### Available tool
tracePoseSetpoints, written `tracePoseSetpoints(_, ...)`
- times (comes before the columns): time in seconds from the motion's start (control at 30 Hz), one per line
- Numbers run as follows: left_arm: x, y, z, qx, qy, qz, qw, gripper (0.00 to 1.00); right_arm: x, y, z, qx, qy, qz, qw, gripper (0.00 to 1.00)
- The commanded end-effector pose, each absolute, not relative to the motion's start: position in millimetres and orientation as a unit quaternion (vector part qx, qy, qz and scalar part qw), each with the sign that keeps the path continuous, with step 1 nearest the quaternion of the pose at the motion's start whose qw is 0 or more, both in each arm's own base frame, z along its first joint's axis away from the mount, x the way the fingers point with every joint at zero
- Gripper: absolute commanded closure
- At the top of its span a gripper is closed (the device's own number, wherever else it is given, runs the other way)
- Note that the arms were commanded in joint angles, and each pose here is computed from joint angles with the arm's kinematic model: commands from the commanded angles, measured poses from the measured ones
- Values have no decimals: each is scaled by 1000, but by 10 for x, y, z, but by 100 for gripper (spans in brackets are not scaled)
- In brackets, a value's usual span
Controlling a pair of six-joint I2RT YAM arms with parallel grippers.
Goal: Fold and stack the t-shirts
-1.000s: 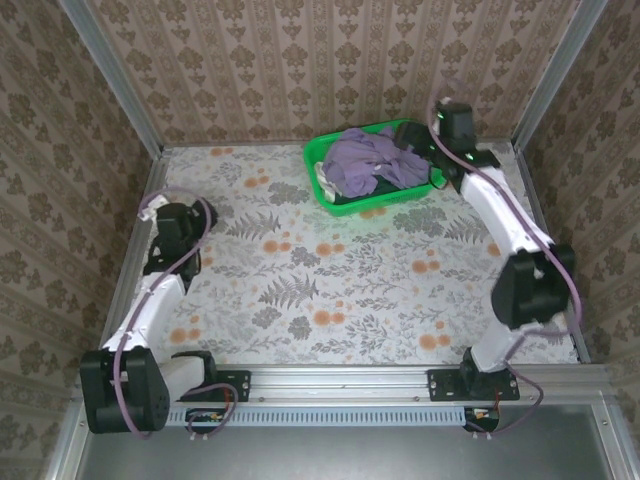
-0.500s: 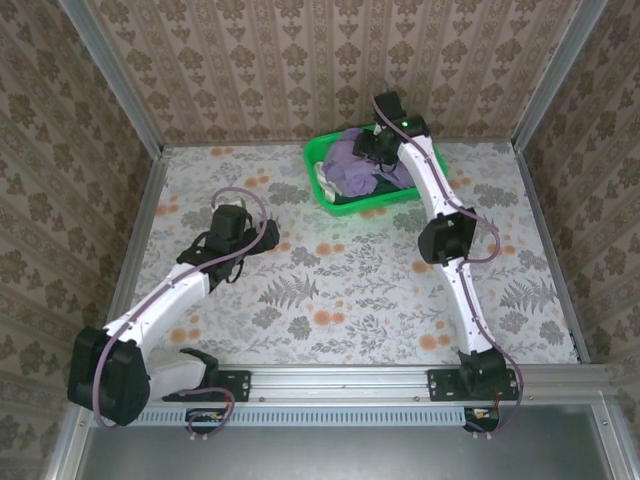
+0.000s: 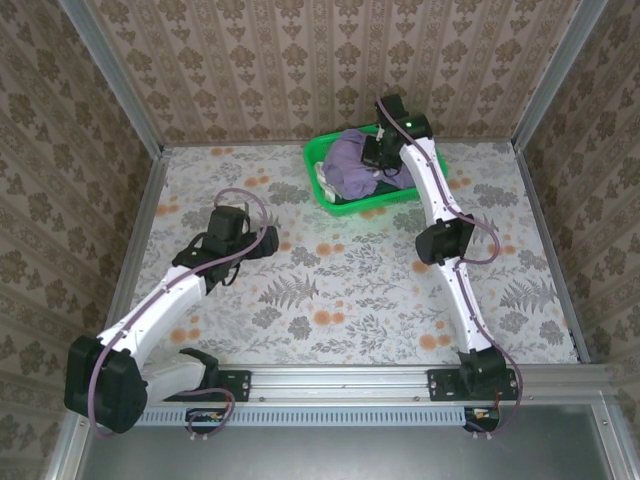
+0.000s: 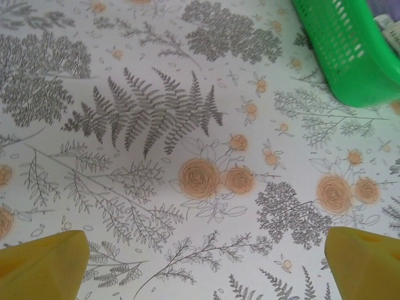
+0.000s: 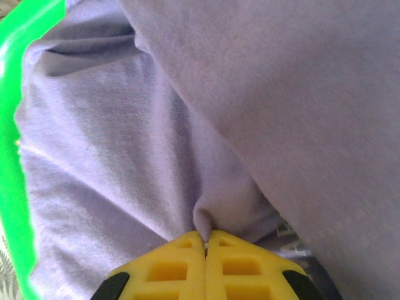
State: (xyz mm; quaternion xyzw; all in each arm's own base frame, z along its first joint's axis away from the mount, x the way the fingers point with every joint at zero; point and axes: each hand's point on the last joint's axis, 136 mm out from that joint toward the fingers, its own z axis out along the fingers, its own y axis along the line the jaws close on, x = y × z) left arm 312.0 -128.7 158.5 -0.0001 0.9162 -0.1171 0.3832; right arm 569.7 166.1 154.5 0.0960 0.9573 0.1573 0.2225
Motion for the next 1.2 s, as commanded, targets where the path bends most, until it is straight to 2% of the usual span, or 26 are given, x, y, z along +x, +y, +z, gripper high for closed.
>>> tracePoseSetpoints(0.0, 3186, -1383, 1822, 40, 908, -121, 398, 2, 5429, 1324, 2750, 83, 931, 162, 318, 100)
tracePoseSetpoints(0.23, 3250, -1516, 2166, 84, 891, -115, 431, 2, 4943, 988, 3737, 70, 902, 162, 395, 100)
tracePoseSetpoints(0.43, 3276, -1416, 2385, 75, 882, -85, 457, 2, 4352, 1068, 4916, 24, 827, 219, 517, 100)
tracePoseSetpoints(0.6, 3274, -1208, 2506, 39, 878, -45, 475, 2, 3743, 1244, 5617, -34, 767, 255, 587, 100)
tracePoseSetpoints(0.83, 3258, -1033, 2568, 4, 878, -12, 478, 2, 3018, 1548, 6102, -102, 713, 285, 633, 100)
tracePoseSetpoints(1.07, 3259, -1042, 2550, -11, 882, -16, 471, 2, 2943, 1897, 6016, -130, 718, 296, 617, 100)
tracePoseSetpoints(1.17, 3239, -1022, 2570, -11, 883, -12, 469, 2, 2777, 1902, 6295, -138, 679, 311, 651, 100)
